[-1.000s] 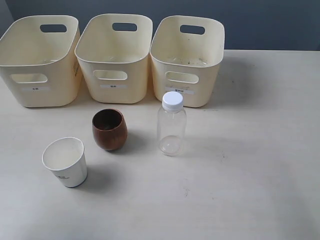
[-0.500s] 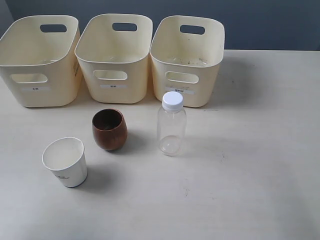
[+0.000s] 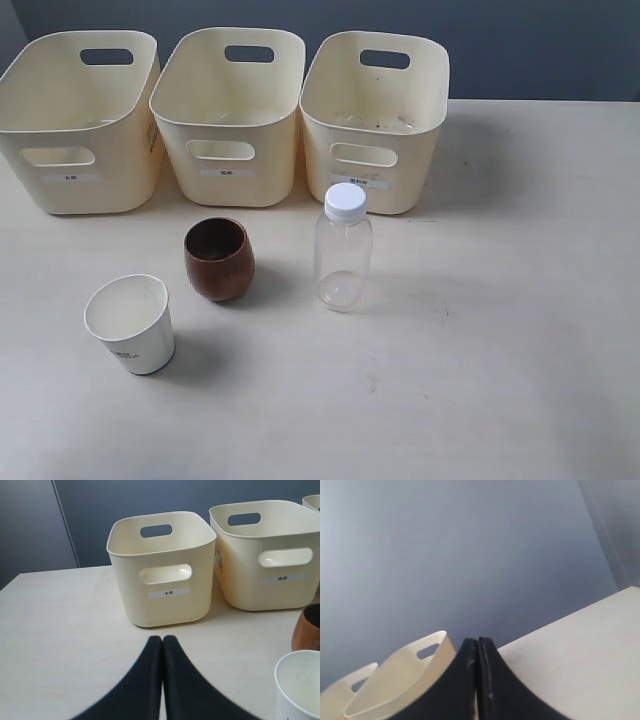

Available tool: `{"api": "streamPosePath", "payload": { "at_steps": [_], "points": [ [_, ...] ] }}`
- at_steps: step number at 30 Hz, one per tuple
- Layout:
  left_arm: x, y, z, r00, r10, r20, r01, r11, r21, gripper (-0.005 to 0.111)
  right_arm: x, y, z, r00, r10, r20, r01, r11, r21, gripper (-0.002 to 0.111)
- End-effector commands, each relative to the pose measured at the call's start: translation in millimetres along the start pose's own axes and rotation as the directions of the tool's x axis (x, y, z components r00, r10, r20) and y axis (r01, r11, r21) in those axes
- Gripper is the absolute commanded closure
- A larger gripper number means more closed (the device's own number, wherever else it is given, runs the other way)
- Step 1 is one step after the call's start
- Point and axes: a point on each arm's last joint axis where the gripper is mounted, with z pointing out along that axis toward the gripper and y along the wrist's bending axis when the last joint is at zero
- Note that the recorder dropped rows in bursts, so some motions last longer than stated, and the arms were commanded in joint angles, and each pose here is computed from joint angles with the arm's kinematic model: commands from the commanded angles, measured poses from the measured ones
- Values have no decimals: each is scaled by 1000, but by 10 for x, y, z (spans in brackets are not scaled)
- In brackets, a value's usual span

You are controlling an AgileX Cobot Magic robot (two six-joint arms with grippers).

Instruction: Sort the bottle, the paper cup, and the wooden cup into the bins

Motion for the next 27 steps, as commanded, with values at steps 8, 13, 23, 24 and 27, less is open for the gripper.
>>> {"api": "streamPosePath", "payload": {
  "at_steps": [8,13,23,24,27],
  "points": [
    [-15,0,1,1000,0,12,0,1000,2,107,-8,-1,-3,994,112,13,-112,994,-5,109],
    [-15,0,1,1000,0,12,0,1000,2,107,-91,-4,-8,993,57,104,-57,998,-7,109],
    [-15,0,1,1000,0,12,0,1000,2,107,-716,362,-141,969,-38,243,64,993,-101,109],
    [-15,0,1,1000,0,12,0,1000,2,107,-832,431,-154,963,-77,257,107,989,-103,109],
    [-15,0,1,1000,0,12,0,1000,2,107,-1042,566,-93,957,-206,206,226,971,-79,109]
  ]
}}
